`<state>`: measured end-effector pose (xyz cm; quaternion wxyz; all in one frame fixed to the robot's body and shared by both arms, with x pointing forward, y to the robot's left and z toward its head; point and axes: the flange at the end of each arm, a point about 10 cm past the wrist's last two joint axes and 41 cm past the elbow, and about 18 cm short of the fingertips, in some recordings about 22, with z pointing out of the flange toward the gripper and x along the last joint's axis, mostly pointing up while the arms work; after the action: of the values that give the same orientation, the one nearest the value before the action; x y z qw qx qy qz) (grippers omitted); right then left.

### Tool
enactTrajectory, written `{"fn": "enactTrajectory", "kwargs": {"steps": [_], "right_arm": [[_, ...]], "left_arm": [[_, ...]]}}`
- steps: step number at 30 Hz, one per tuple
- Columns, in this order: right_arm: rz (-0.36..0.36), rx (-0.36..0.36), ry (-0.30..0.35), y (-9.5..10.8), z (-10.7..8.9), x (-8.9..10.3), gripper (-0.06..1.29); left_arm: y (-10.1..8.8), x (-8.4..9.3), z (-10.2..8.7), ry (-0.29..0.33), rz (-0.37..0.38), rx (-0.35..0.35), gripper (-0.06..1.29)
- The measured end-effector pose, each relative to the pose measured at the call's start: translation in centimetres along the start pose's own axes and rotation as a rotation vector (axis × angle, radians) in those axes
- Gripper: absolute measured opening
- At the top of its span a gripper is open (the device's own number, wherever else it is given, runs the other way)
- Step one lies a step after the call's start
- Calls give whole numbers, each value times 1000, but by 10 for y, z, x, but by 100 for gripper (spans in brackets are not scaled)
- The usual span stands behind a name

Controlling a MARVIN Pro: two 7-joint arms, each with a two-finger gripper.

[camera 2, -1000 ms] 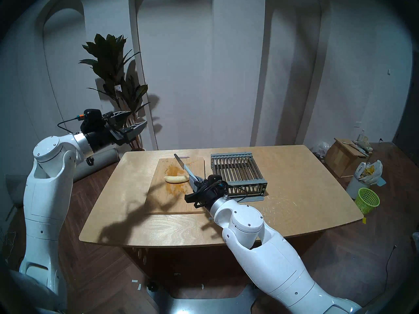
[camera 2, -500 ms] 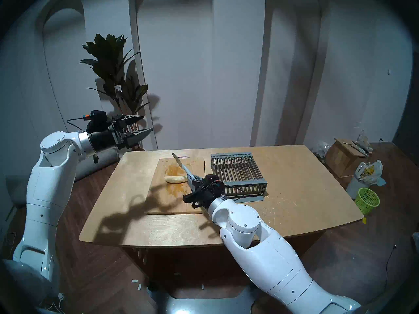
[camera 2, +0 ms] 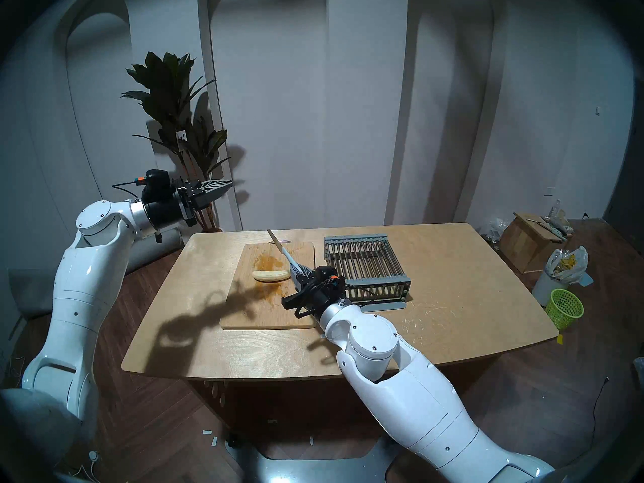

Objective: Cut the banana into four pieces on the cutting board

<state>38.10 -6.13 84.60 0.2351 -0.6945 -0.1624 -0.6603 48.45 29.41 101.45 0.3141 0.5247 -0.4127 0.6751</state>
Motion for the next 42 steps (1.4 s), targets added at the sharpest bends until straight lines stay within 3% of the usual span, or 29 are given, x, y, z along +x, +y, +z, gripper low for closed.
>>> {"fn": "enactTrajectory", "kwargs": {"steps": [5, 15, 35, 42], "right_arm": [[-10, -4, -3, -6, 2, -6, -3], [-28, -26, -35, -18, 11, -26, -3], [-54, -103, -74, -57, 47, -59, -3], [-56, -127, -74, -70, 55, -65, -3]], "left_arm": [[12, 1, 11, 6, 11, -151, -3], [5, 7, 3, 11, 14, -261, -3], [-19, -10, -27, 9, -8, -198, -3], [-17, -20, -18, 15, 24, -197, -3]]}}
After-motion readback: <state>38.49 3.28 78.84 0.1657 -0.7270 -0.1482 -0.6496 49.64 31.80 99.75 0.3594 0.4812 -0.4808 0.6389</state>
